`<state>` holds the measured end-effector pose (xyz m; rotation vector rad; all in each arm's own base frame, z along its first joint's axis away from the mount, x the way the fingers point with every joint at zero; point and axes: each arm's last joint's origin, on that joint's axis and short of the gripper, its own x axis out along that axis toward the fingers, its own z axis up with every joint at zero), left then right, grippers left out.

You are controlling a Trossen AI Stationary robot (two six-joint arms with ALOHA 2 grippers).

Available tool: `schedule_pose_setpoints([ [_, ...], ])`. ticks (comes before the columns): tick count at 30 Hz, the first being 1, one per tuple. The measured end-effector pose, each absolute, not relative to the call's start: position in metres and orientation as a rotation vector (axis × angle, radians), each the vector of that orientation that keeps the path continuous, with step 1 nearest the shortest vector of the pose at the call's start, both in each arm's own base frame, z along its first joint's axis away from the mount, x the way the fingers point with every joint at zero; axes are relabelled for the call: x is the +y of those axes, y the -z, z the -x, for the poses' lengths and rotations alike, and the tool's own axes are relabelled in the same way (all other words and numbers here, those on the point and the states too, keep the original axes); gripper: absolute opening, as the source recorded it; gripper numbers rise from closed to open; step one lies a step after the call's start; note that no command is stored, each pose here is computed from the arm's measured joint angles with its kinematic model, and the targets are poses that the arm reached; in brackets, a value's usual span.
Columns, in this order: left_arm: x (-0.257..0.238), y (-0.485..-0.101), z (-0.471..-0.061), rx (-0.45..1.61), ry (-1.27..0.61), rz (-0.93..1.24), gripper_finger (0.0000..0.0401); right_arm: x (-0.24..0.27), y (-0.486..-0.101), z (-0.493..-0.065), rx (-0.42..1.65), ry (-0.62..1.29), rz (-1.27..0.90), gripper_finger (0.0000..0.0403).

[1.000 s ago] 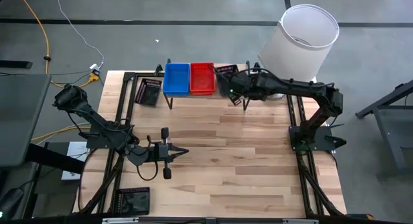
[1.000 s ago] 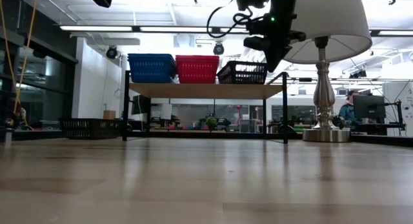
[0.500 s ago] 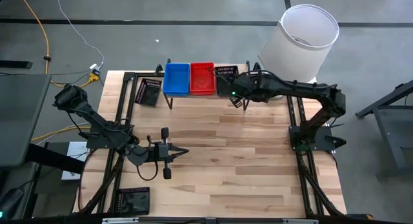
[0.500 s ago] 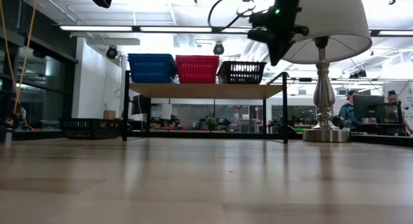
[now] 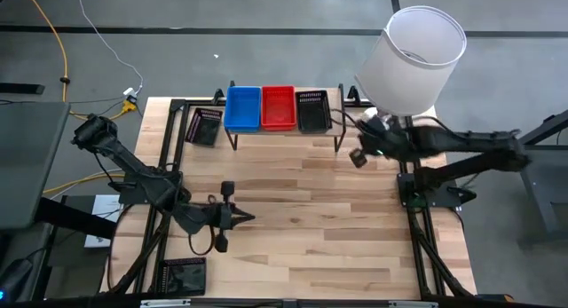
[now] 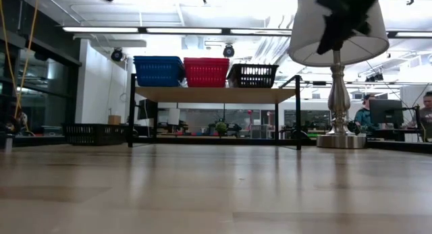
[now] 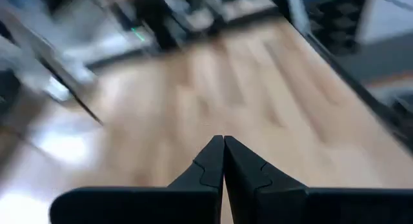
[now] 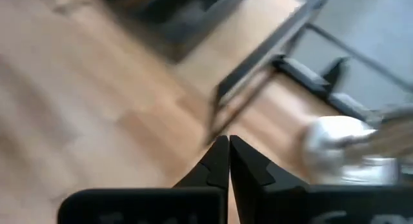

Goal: Stack baskets on shelf by color
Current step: Stack the bottom black bin on top of the black bin on the shelf

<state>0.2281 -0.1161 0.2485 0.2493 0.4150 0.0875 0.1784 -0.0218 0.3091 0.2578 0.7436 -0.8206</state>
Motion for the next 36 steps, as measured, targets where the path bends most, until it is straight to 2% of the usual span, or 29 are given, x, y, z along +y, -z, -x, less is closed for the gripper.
schedule_pose_setpoints([
  [5,-0.111,-0.256,-0.223,0.684,0.105,0.039,0.0,-0.004,-0.287,-0.156,0.57,0.648,-0.334,0.0],
  [9,-0.122,-0.254,-0.213,0.792,0.152,0.197,0.0016,0.001,-0.277,-0.151,0.488,0.586,-0.33,0.0],
  [12,-0.137,-0.249,-0.204,0.84,0.173,0.217,0.0044,0.002,-0.273,-0.152,0.465,0.571,-0.326,0.0],
  [19,-0.174,-0.228,-0.19,0.917,0.237,0.104,0.0125,0.002,-0.273,-0.154,0.469,0.567,-0.309,0.0],
  [23,-0.187,-0.224,-0.189,1.058,0.211,0.022,0.0156,0.002,-0.273,-0.154,0.47,0.568,-0.309,0.0],
  [28,-0.206,-0.228,-0.187,1.204,0.175,-0.058,0.0169,0.002,-0.273,-0.154,0.47,0.569,-0.309,0.0],
  [34,-0.221,-0.218,-0.177,1.382,-0.05,0.268,0.017,0.002,-0.273,-0.154,0.47,0.581,-0.282,0.0],
  [36,-0.225,-0.213,-0.17,1.4,-0.092,0.303,0.017,0.002,-0.273,-0.154,0.469,0.585,-0.275,0.0],
])
